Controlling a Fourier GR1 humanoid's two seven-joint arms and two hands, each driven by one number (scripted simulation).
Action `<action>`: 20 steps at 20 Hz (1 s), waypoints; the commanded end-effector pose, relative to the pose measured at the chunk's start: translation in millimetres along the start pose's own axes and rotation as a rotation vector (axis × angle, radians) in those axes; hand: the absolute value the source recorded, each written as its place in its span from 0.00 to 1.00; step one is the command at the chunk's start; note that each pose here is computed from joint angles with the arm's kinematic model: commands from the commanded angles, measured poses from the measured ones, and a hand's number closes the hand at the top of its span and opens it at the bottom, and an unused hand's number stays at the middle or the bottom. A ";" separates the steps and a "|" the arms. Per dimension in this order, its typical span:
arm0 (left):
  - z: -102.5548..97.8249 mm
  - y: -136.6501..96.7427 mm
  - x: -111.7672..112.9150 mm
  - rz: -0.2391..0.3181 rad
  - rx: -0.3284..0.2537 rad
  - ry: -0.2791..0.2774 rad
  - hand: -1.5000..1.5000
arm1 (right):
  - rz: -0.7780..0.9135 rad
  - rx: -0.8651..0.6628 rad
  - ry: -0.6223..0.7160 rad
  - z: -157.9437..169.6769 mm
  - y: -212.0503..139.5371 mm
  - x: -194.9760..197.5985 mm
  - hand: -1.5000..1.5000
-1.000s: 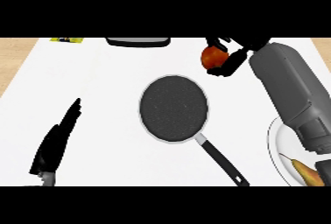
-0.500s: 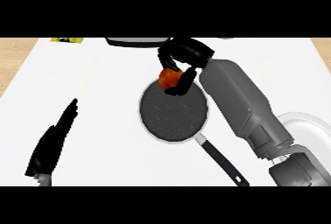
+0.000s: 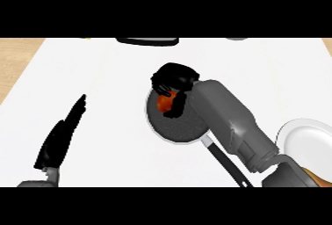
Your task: Pick the tomato from the plate and place it in the pan
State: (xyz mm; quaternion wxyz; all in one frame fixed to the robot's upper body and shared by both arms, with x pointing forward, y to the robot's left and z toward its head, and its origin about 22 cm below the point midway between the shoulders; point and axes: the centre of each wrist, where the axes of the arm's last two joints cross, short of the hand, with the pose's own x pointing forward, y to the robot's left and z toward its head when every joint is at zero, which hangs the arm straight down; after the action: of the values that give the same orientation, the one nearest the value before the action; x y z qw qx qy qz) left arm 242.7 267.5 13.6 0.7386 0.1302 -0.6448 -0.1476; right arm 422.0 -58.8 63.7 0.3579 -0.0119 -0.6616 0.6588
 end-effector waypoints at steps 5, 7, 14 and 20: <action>-4.7 -11.7 6.6 -0.011 -0.021 -0.035 0.50 | -0.382 0.165 0.176 15.1 37.5 -17.4 0.00; -3.5 -12.0 -2.7 -0.002 -0.025 -0.009 0.50 | -0.479 0.120 0.127 22.8 57.6 -18.9 0.00; -15.2 -21.3 6.5 -0.009 -0.038 -0.020 0.50 | -0.655 -0.217 0.037 9.4 14.2 -4.7 0.00; -3.7 -5.6 2.8 -0.002 -0.006 -0.016 0.50 | -0.799 -0.443 0.168 14.1 7.0 -18.2 0.00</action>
State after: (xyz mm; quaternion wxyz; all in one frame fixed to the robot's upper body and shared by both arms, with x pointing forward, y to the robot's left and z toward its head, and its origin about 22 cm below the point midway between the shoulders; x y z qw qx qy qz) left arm 250.1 259.2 17.8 0.7340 0.1232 -0.6491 -0.1574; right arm 418.3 -77.0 43.4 0.5942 0.1284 -0.6985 0.3774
